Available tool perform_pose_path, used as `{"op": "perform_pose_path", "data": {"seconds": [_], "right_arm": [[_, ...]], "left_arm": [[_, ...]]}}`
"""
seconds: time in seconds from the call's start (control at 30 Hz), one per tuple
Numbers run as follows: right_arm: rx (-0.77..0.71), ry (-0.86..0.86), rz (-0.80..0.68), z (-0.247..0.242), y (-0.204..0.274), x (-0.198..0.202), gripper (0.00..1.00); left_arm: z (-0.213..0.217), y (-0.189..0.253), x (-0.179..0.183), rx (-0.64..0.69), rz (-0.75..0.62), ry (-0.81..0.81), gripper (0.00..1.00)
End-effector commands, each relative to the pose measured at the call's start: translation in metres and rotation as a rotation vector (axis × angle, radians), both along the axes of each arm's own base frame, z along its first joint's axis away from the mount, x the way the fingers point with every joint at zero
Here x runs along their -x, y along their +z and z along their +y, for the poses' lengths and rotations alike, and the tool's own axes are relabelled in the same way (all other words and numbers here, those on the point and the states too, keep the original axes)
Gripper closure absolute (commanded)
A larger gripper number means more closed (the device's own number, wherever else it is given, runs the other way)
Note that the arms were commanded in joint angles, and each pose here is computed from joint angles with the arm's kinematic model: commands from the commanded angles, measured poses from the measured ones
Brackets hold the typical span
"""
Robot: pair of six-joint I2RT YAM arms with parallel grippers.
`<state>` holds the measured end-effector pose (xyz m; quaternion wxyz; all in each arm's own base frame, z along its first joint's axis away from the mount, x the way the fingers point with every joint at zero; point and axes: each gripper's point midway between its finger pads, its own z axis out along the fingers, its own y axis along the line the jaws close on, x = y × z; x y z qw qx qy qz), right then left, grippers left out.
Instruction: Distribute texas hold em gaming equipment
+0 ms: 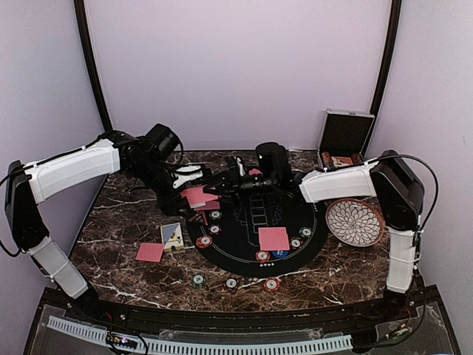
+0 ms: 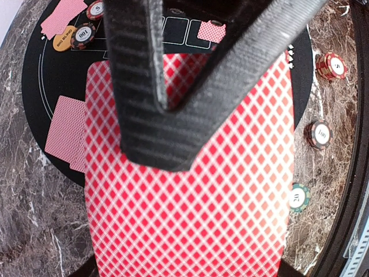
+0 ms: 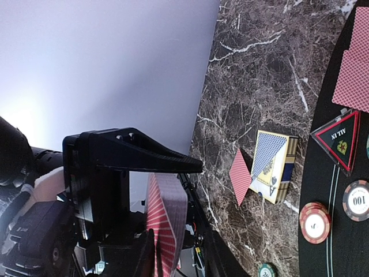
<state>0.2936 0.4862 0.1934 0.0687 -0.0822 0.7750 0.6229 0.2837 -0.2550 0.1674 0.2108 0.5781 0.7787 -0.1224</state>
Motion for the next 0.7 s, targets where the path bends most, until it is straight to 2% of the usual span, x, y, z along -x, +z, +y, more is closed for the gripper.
{"op": "perform_pose_path", "data": {"seconds": [0.0, 0.1, 0.3, 0.57, 0.67], "right_arm": [[-0.03, -0.007, -0.039, -0.009, 0.0256, 0.0014, 0.74], [-0.032, -0.003, -0.038, -0.0109, 0.0284, 0.0045, 0.75], [-0.031, 0.005, -0.03, -0.0124, 0.0284, 0.0071, 0.84], [-0.013, 0.023, -0.037, -0.0137, 0.0285, 0.009, 1.0], [0.011, 0.021, -0.052, -0.0182, 0.0303, 0.0065, 1.0]], "left_arm": [[-0.001, 0.0112, 0.0014, 0.033, -0.031, -0.005, 1.0], [-0.001, 0.0108, 0.0013, 0.03, -0.032, -0.006, 1.0], [-0.0003, 0.0091, 0.0008, 0.025, -0.031, -0.002, 1.0], [0.0023, 0.0072, 0.0001, 0.011, -0.036, 0.002, 1.0], [0.004, 0.0052, 0.0001, 0.003, -0.036, 0.005, 1.0]]}}
